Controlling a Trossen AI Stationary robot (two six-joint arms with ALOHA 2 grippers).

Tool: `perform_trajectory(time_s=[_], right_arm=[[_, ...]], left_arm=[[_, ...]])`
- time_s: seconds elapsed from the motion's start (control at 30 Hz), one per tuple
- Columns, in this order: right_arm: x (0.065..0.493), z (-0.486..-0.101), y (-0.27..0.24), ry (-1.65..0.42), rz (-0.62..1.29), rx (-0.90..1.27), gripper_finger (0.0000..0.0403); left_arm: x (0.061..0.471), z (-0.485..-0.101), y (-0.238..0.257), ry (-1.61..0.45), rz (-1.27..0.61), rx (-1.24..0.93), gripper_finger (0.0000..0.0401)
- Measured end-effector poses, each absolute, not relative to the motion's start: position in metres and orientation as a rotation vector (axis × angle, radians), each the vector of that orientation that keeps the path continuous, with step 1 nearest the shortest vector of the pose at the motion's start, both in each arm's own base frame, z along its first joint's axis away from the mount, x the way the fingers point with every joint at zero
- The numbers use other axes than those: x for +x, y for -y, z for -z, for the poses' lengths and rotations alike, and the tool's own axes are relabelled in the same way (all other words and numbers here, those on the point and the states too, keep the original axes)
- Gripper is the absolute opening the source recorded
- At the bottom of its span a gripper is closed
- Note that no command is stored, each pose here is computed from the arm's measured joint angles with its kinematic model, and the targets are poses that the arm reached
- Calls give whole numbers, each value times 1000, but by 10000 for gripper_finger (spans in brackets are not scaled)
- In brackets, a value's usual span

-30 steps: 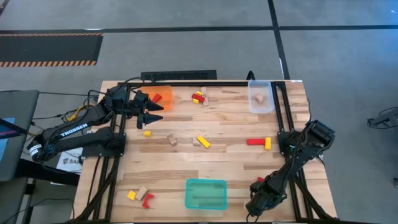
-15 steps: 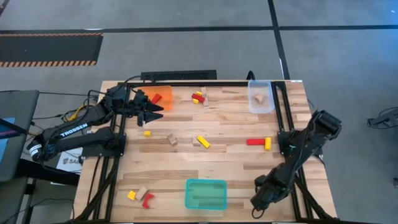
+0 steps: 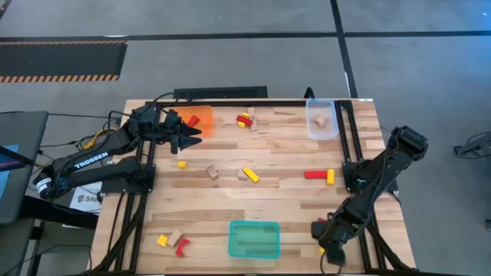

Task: Sort & place blocks by color
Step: Put the yellow block into the blue bin

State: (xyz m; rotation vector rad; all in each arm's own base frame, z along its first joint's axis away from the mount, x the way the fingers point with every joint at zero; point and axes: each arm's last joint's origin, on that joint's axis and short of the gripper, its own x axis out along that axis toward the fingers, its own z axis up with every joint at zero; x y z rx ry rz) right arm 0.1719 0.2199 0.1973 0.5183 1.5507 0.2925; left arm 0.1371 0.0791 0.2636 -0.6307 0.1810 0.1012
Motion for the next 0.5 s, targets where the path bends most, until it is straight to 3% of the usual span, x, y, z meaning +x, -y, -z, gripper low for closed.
perform_trajectory(time_s=[0.2,0.5], right_arm=[[172,-184,-222,-1529,-485,235,308],[179,-170,-213,-1527,-400,96,291]], left_arm=[[137,-263,-80,-175,-137,-621,295],[137,-263,-82,-162,-213,-604,295]])
